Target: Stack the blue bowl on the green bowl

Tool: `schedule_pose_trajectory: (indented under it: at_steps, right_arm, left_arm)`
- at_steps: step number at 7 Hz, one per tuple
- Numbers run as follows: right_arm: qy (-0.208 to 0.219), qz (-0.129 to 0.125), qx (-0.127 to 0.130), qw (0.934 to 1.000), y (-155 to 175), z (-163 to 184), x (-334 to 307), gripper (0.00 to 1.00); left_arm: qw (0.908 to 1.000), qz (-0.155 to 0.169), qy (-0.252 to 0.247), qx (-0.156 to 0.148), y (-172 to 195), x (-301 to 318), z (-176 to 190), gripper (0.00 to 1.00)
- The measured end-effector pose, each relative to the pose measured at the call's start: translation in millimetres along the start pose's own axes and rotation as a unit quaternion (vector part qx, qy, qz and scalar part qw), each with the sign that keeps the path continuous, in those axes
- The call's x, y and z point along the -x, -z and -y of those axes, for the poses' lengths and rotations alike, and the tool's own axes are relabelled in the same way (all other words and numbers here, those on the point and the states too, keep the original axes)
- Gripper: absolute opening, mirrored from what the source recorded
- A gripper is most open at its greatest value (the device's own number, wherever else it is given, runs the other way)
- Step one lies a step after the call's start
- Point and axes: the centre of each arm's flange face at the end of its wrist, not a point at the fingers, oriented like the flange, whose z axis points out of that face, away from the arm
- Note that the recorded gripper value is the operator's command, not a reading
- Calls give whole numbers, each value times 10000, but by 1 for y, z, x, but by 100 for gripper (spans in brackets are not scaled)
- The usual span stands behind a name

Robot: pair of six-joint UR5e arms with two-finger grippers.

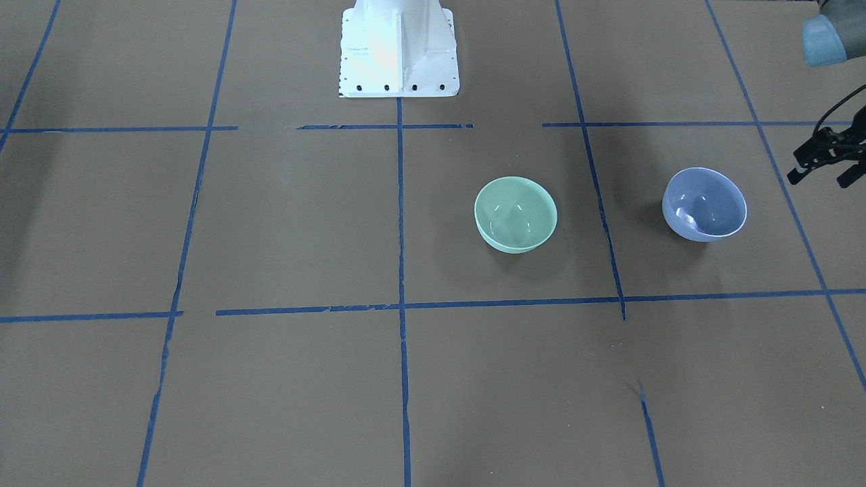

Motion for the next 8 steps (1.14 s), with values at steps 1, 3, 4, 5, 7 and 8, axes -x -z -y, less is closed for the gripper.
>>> schedule_pose_trajectory:
  at_steps: [1, 3, 4, 5, 7, 8]
  right_arm:
    - [2, 0, -2, 10000, 0, 0, 0, 100]
    - [1, 3, -1, 10000, 0, 0, 0, 100]
    - [2, 0, -1, 10000, 0, 0, 0, 100]
    - [1, 0, -1, 10000, 0, 0, 0, 100]
    - [3, 1, -3, 10000, 0, 0, 0, 100]
    - [3, 2, -3, 10000, 0, 0, 0, 100]
  left_arm:
    - [9999, -34, 160, 31, -24, -11, -13, 100]
    - [9993, 119, 334, 131, -67, -26, -27, 98]
    - [9991, 143, 354, 156, -83, -27, -29, 85]
    - [9990, 118, 404, 170, -96, -27, -30, 59]
    - [9988, 11, 469, 166, -106, -33, -34, 13]
    - [9989, -23, 444, 151, -106, -34, -34, 0]
